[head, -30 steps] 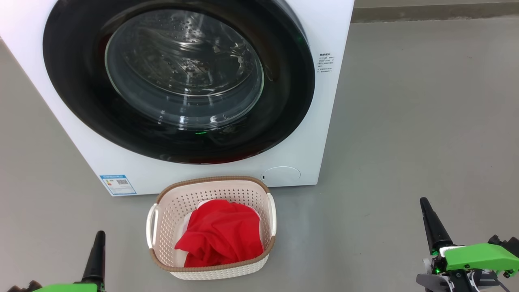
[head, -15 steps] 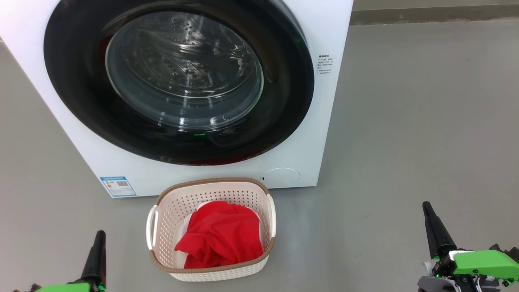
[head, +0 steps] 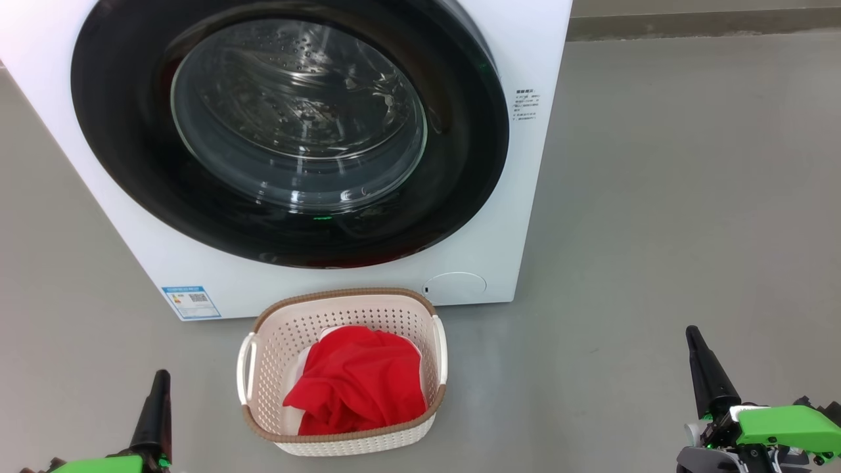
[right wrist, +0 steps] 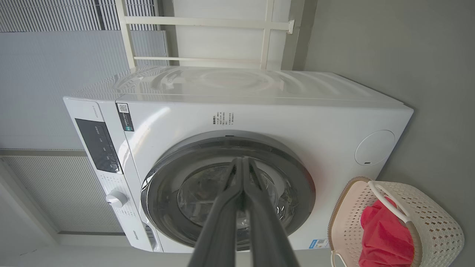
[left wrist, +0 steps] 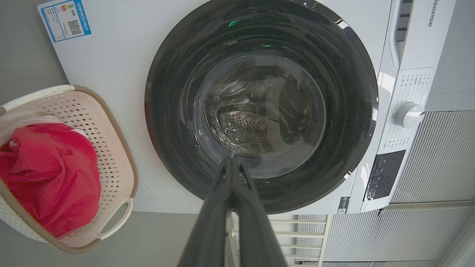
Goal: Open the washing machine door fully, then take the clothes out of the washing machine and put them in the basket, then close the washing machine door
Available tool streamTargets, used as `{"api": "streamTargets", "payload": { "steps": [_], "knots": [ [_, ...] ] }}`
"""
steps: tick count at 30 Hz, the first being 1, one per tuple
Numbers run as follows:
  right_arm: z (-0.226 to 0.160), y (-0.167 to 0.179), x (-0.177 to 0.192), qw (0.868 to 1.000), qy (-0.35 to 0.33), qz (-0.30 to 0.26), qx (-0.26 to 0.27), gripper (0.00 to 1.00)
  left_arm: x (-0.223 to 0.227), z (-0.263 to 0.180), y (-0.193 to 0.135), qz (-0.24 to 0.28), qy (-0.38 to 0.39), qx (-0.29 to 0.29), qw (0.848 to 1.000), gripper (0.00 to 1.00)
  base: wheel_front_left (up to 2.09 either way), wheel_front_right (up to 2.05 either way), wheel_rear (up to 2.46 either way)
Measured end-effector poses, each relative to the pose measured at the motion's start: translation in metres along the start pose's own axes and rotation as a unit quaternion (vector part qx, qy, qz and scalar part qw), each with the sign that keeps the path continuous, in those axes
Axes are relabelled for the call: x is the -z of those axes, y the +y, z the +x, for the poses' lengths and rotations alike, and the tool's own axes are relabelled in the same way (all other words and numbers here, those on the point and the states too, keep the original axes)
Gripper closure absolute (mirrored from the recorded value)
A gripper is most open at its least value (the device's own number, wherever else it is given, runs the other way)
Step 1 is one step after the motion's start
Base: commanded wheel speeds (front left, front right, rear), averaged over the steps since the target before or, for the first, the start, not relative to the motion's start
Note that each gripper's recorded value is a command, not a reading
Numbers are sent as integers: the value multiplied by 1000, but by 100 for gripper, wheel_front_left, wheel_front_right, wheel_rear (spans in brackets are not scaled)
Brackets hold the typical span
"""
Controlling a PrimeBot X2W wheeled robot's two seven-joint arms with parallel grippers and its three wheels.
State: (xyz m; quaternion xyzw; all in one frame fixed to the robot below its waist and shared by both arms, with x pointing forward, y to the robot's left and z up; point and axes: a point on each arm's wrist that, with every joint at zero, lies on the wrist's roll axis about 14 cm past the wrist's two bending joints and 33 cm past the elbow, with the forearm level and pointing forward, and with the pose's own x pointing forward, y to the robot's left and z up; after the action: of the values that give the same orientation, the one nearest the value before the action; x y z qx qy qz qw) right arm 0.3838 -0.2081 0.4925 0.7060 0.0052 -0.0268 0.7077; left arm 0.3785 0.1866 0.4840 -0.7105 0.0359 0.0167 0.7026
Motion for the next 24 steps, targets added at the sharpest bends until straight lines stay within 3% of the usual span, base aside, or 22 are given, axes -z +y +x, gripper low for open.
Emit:
{"api": "streamTargets", "payload": {
  "steps": [24],
  "knots": [
    [0, 0, 0, 1000, 0, 0, 1, 100, 0, 0, 0, 0, 0, 0, 1000, 100, 0, 0, 0]
  ]
}}
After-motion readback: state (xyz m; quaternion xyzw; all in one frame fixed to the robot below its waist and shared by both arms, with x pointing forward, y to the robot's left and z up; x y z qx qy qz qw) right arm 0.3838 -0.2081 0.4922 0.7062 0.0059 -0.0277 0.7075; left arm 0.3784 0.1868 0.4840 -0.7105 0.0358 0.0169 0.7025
